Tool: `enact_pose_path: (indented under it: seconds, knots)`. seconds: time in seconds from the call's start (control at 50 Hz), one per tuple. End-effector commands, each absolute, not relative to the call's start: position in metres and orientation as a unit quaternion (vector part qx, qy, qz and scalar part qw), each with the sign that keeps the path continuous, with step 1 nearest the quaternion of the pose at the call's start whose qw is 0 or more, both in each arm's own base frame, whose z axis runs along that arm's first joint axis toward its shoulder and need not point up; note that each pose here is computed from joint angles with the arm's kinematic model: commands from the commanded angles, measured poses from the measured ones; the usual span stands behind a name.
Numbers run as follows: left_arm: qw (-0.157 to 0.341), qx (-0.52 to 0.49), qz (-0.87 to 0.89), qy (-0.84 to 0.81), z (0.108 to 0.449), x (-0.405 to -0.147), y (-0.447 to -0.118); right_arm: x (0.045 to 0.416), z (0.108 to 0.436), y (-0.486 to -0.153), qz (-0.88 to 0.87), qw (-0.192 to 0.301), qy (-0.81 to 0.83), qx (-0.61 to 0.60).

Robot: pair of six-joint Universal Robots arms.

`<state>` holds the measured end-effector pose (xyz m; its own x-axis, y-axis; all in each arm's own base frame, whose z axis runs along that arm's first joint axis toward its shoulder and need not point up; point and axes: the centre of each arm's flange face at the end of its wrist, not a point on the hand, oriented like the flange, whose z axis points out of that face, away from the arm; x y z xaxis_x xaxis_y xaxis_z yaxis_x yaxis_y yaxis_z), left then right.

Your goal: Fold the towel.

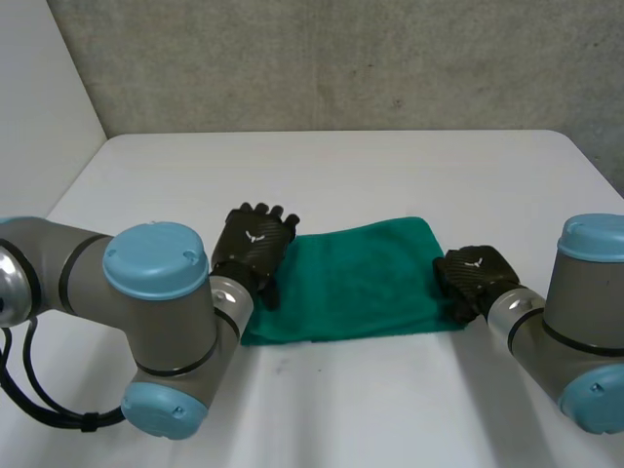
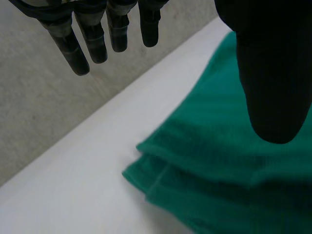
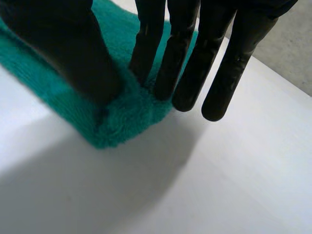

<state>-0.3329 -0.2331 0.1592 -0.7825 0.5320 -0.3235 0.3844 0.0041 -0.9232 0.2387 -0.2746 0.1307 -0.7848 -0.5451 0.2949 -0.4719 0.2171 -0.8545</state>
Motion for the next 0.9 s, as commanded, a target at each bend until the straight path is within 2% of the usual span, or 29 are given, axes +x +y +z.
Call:
enact_pose_path:
  seconds: [0.02,0.12,0.2,0.22,0.3,0.4,0.48,0.62,0.74,0.78,0.9]
  knots:
    - [0.045,-0.334,0.593,-0.732,0.151,-0.319,-0.225,0.243,0.145,-0.291,-0.57,0.021,0.755,-0.325]
    - [0.04,-0.336,0.581,-0.74,0.149,-0.311,-0.216,0.268,0.175,-0.293,-0.611,0.034,0.713,-0.341]
    - [0.033,-0.334,0.576,-0.746,0.148,-0.303,-0.211,0.33,0.2,-0.253,-0.642,0.094,0.65,-0.397]
    - [0.03,-0.331,0.576,-0.746,0.149,-0.302,-0.21,0.352,0.204,-0.233,-0.646,0.118,0.627,-0.419]
    - [0.009,-0.312,0.583,-0.75,0.156,-0.293,-0.213,0.391,0.19,-0.189,-0.629,0.168,0.592,-0.475]
    - [-0.033,-0.268,0.598,-0.754,0.169,-0.277,-0.224,0.411,0.158,-0.157,-0.593,0.194,0.567,-0.537]
    - [-0.047,-0.247,0.61,-0.751,0.18,-0.27,-0.23,0.412,0.147,-0.159,-0.587,0.184,0.572,-0.543]
    - [-0.047,-0.237,0.625,-0.742,0.19,-0.269,-0.238,0.398,0.158,-0.178,-0.605,0.144,0.616,-0.483]
    - [-0.031,-0.238,0.644,-0.726,0.202,-0.283,-0.242,0.375,0.185,-0.207,-0.618,0.177,0.661,-0.387]
    - [-0.018,-0.244,0.648,-0.722,0.203,-0.29,-0.24,0.368,0.188,-0.219,-0.616,0.192,0.68,-0.348]
    - [0.079,-0.273,0.63,-0.723,0.189,-0.321,-0.225,0.355,0.187,-0.24,-0.598,0.211,0.705,-0.319]
